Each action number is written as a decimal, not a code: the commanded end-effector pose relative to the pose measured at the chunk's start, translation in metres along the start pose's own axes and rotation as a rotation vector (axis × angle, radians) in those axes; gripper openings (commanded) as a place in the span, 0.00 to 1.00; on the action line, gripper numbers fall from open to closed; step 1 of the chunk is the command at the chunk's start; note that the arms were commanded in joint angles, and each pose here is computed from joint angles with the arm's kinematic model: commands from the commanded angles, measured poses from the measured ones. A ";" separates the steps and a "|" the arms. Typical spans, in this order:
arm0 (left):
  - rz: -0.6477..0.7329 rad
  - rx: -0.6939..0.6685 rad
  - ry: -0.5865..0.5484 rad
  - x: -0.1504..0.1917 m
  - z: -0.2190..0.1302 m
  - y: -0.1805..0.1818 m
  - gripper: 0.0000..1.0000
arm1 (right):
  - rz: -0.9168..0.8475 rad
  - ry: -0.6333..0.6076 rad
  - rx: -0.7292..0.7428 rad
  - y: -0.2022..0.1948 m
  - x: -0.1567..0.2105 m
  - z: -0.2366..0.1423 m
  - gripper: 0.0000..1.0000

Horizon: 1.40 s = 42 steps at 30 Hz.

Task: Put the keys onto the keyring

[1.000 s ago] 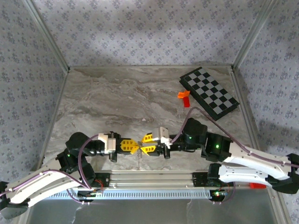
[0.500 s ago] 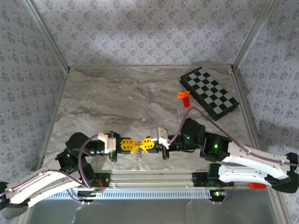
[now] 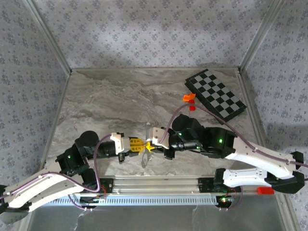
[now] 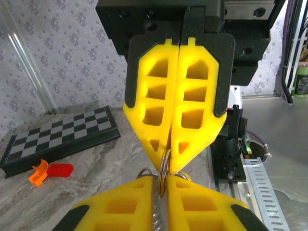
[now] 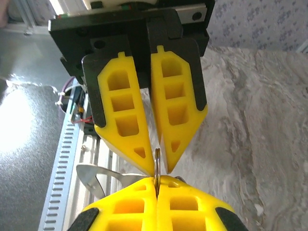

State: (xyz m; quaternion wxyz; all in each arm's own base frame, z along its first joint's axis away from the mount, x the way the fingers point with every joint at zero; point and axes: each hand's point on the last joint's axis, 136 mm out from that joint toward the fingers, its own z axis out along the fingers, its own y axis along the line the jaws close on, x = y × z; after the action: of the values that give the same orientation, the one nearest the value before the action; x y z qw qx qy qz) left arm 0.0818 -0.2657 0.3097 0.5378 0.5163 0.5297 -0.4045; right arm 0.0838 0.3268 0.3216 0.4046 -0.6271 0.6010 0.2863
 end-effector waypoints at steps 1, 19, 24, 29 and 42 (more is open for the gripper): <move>0.011 -0.018 0.035 -0.002 0.000 0.004 0.14 | -0.035 0.116 0.023 -0.003 0.016 -0.004 0.00; 0.021 0.004 0.065 0.006 0.013 0.005 0.15 | -0.003 0.092 -0.034 0.001 0.019 0.010 0.00; 0.023 0.006 0.043 0.001 0.009 0.003 0.07 | 0.013 0.108 -0.038 0.002 0.024 0.011 0.00; 0.015 0.006 0.045 0.001 0.008 0.002 0.21 | 0.007 0.124 -0.032 0.003 0.027 0.011 0.00; 0.019 -0.002 0.077 0.005 0.010 0.004 0.00 | 0.003 0.205 -0.016 0.002 0.041 0.012 0.00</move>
State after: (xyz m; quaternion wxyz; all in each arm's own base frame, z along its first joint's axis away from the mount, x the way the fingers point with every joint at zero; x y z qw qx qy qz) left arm 0.0865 -0.2747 0.2813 0.4983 0.5426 0.5609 -0.3777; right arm 0.0908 0.3182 0.2840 0.3483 -0.6505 0.6336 0.2328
